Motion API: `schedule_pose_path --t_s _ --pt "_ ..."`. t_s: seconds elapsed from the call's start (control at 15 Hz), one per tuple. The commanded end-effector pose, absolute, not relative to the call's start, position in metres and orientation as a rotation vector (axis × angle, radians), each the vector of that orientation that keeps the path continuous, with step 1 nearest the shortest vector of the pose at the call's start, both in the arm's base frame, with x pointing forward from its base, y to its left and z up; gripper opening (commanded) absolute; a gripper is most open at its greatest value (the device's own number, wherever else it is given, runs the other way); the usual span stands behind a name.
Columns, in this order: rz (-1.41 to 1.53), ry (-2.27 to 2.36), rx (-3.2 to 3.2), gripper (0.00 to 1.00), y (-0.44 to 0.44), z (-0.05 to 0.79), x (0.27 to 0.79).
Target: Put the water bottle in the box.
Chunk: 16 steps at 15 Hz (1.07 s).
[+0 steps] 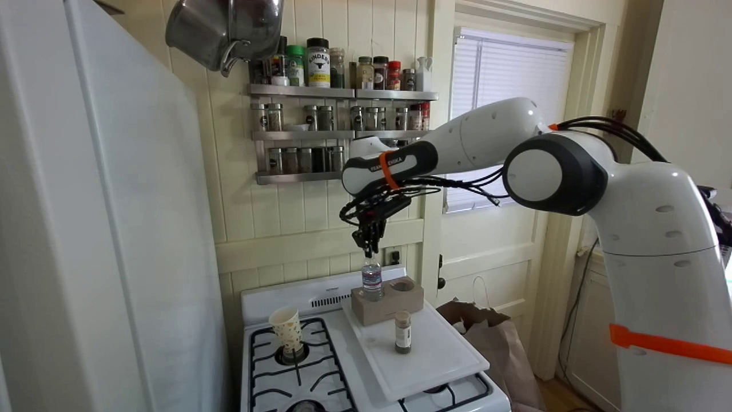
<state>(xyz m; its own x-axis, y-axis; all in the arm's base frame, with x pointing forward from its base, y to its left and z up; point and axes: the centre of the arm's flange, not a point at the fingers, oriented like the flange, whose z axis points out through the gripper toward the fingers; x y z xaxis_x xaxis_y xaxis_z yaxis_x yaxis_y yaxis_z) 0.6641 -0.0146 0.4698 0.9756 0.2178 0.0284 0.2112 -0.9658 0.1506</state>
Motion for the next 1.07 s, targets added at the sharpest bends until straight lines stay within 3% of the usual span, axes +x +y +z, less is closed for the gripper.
schedule_pose_path --t_s 0.0,0.07,0.2,0.47,0.6,1.0 --pt "0.027 0.332 2.977 0.08 -0.012 0.467 0.668" --pt "0.027 0.328 2.979 0.56 -0.012 0.468 0.667" --pt "0.058 0.315 2.966 0.64 -0.015 0.479 0.658" --pt "0.173 0.304 2.940 0.94 -0.016 0.523 0.633" --pt "0.227 0.299 2.950 1.00 -0.012 0.549 0.614" --pt "0.024 0.222 3.090 1.00 0.018 0.576 0.537"
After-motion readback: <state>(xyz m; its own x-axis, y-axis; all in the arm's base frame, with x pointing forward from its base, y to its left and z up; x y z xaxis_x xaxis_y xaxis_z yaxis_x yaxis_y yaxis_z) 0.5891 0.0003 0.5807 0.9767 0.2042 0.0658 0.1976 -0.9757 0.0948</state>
